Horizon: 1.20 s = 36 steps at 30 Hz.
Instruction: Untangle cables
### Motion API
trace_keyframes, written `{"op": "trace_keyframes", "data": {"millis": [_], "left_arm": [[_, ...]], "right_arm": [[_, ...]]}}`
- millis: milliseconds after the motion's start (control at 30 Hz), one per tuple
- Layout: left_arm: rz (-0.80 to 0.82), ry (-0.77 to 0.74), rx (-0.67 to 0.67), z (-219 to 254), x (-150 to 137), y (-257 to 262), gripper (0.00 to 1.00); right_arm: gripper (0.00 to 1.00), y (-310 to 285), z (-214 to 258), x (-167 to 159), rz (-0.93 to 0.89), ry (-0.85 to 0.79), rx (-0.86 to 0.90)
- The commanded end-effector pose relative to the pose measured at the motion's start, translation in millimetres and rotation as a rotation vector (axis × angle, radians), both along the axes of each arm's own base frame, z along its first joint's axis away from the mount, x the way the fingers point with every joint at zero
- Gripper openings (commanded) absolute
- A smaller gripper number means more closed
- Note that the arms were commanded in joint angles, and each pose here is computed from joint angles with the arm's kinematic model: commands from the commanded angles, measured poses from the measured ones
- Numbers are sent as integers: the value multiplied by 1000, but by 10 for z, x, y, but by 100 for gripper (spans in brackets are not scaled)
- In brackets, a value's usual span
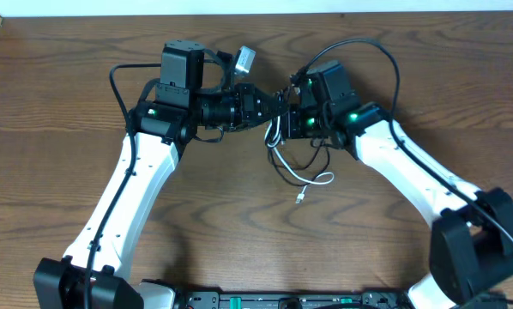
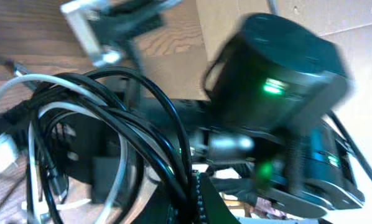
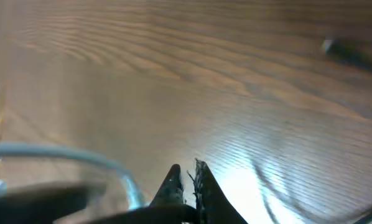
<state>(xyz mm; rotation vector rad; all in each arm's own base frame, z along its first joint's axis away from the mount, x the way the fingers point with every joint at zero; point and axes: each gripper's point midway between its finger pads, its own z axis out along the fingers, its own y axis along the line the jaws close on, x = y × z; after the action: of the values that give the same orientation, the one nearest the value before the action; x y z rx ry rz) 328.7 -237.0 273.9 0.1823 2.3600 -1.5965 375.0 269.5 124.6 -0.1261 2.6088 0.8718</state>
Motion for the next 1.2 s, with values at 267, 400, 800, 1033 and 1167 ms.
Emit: {"op": "trace_keyframes", "data": {"millis": [267, 400, 800, 1033, 1167], "left_arm": [[-119, -79, -171, 341, -52, 88, 7], [-101, -99, -181, 375, 10, 184, 7], [-76, -133, -173, 393, 87, 237, 7], [-68, -152, -106, 262, 69, 85, 7], [-2, -129, 31, -23, 106, 59, 8]], "right_arm": [[7, -995, -415, 177, -257, 116, -234], [8, -1355, -499, 141, -279, 150, -316], [15, -1762, -505, 24, -192, 199, -311], [49, -1515, -6, 21, -31, 55, -164], [61, -1521, 226, -25, -36, 4, -156]]}}
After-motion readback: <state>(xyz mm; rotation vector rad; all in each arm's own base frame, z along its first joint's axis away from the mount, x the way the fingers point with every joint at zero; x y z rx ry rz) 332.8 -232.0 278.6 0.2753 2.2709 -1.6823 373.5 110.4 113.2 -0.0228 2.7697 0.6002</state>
